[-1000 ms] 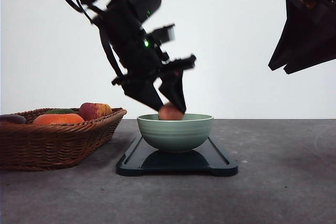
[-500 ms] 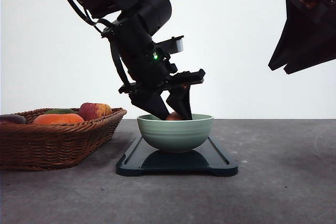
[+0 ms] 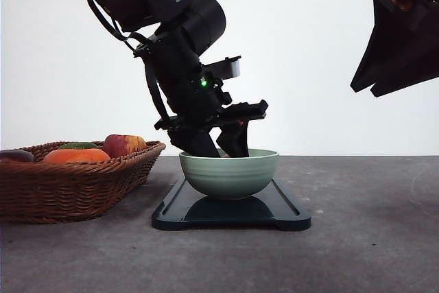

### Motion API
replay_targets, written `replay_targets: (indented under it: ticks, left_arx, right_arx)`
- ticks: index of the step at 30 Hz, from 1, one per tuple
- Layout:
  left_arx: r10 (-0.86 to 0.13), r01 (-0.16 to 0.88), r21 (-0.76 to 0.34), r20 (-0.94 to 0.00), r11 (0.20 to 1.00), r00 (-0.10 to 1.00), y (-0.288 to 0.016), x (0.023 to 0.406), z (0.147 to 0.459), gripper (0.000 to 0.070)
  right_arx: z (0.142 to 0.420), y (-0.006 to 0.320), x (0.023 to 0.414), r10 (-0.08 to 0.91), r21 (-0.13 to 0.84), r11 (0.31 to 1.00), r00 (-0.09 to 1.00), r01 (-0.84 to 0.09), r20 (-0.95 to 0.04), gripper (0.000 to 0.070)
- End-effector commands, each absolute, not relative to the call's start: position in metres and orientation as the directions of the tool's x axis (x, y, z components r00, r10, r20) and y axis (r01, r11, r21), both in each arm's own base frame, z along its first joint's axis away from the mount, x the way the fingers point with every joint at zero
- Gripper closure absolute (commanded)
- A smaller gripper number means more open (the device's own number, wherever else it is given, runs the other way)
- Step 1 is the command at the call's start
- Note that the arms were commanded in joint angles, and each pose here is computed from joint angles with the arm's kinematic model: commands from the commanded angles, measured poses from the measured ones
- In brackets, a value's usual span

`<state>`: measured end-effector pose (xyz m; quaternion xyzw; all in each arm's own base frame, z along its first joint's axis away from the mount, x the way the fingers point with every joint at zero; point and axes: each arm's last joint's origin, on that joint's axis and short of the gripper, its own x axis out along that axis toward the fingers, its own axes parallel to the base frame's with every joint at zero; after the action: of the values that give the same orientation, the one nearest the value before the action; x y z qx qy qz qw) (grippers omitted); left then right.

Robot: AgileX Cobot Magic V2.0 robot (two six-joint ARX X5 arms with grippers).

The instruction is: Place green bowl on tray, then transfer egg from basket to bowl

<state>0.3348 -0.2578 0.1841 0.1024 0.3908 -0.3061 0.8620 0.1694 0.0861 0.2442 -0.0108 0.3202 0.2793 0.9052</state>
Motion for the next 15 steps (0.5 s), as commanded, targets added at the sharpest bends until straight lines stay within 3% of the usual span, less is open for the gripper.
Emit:
replay_targets:
  ticks: [1, 15]
  left_arx:
    - [-0.451, 0.619, -0.056, -0.736, 0.783, 0.505, -0.2646, 0.3362, 0.1825, 0.0397]
    - [-0.431, 0.607, -0.071, -0.768, 0.792, 0.473, -0.2646, 0.3321, 0.1843, 0.0376]
  right_arx:
    - [0.2459, 0.0877, 0.1709, 0.502, 0.166, 0.844, 0.643, -0.51, -0.579, 0.0491]
    - [0.2458, 0.0877, 0.1709, 0.502, 0.166, 0.844, 0.642, -0.51, -0.579, 0.0491]
